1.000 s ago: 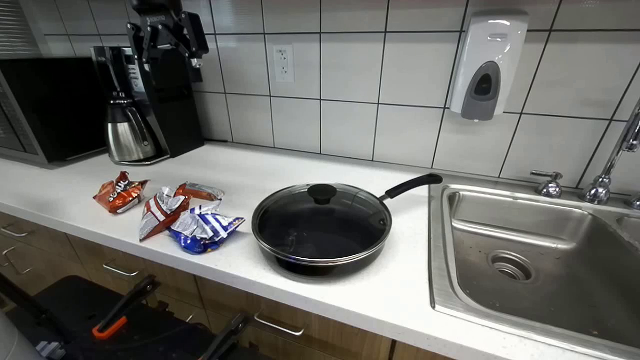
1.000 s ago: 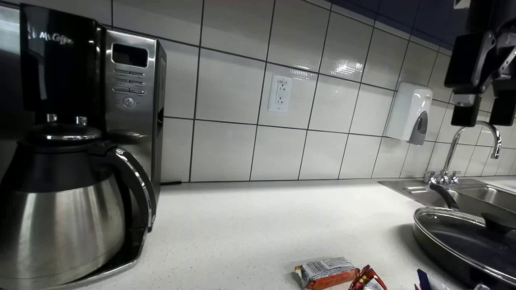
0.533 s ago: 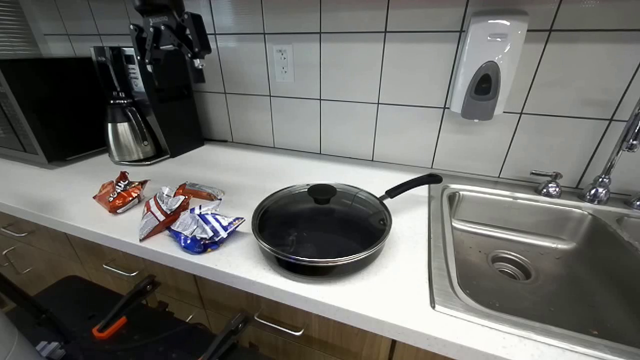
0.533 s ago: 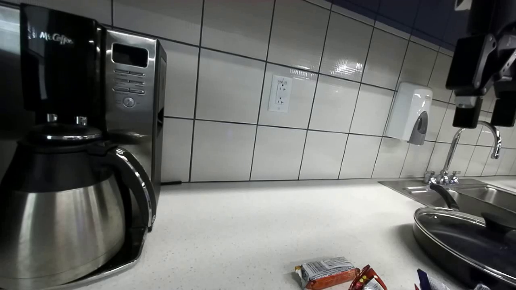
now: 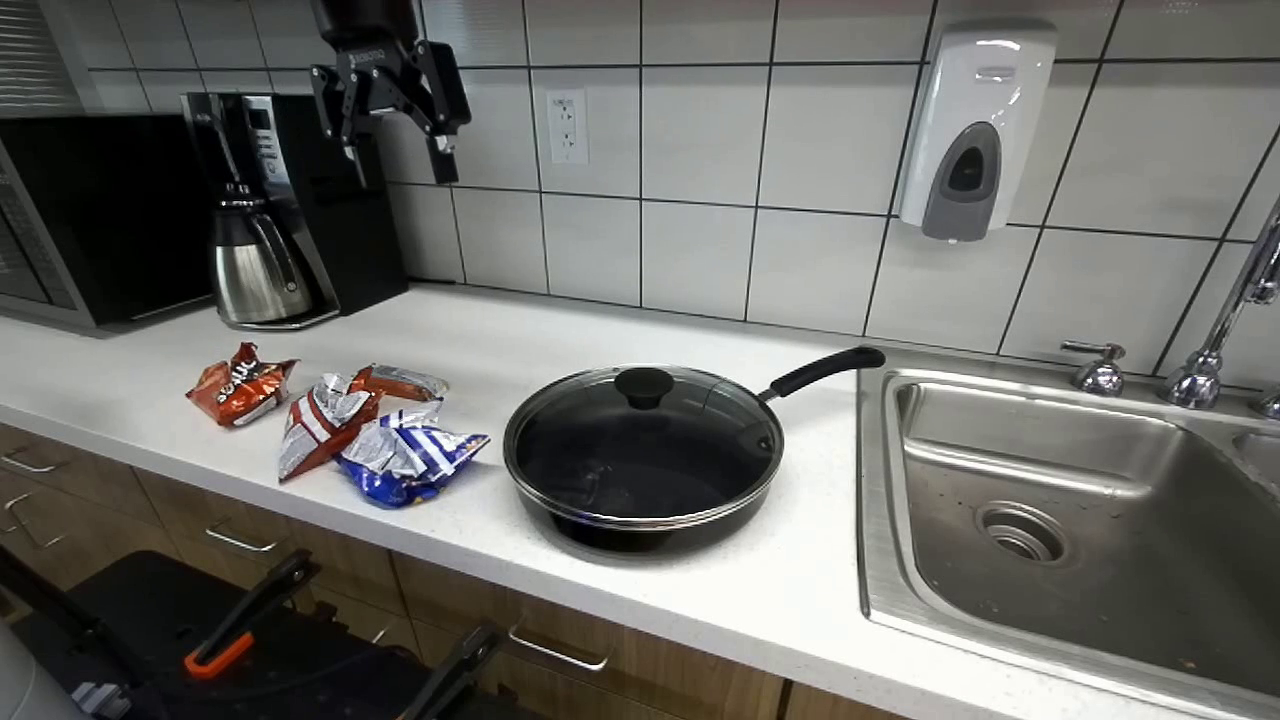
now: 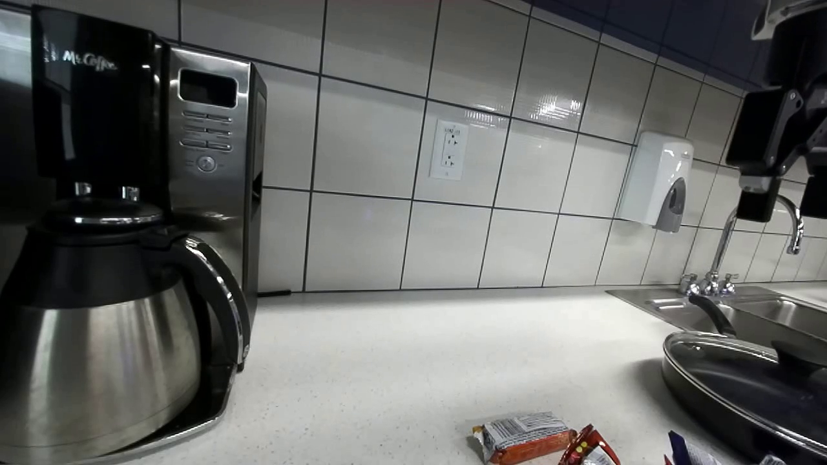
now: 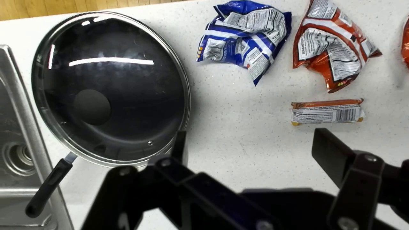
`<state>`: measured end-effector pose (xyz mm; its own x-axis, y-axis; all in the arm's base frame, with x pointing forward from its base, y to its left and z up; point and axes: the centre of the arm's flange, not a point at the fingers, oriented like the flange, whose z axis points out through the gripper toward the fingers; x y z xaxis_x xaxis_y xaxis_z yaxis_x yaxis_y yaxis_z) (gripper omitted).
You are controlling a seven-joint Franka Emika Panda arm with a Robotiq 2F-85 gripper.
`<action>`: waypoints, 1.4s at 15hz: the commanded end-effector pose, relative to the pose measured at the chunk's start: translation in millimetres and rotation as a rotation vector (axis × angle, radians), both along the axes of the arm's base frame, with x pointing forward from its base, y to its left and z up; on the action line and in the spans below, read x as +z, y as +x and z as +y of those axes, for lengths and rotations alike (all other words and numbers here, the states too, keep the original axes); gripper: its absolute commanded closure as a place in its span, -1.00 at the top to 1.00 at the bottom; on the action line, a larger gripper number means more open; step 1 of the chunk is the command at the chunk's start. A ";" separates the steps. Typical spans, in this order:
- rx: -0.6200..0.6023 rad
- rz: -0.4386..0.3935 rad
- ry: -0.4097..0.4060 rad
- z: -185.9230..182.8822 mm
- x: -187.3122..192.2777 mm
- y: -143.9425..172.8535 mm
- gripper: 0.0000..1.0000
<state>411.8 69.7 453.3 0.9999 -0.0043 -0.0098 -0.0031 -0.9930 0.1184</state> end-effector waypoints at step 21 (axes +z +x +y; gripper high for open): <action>-0.381 -0.135 0.043 -179.9 -85.7 -9.4 1.00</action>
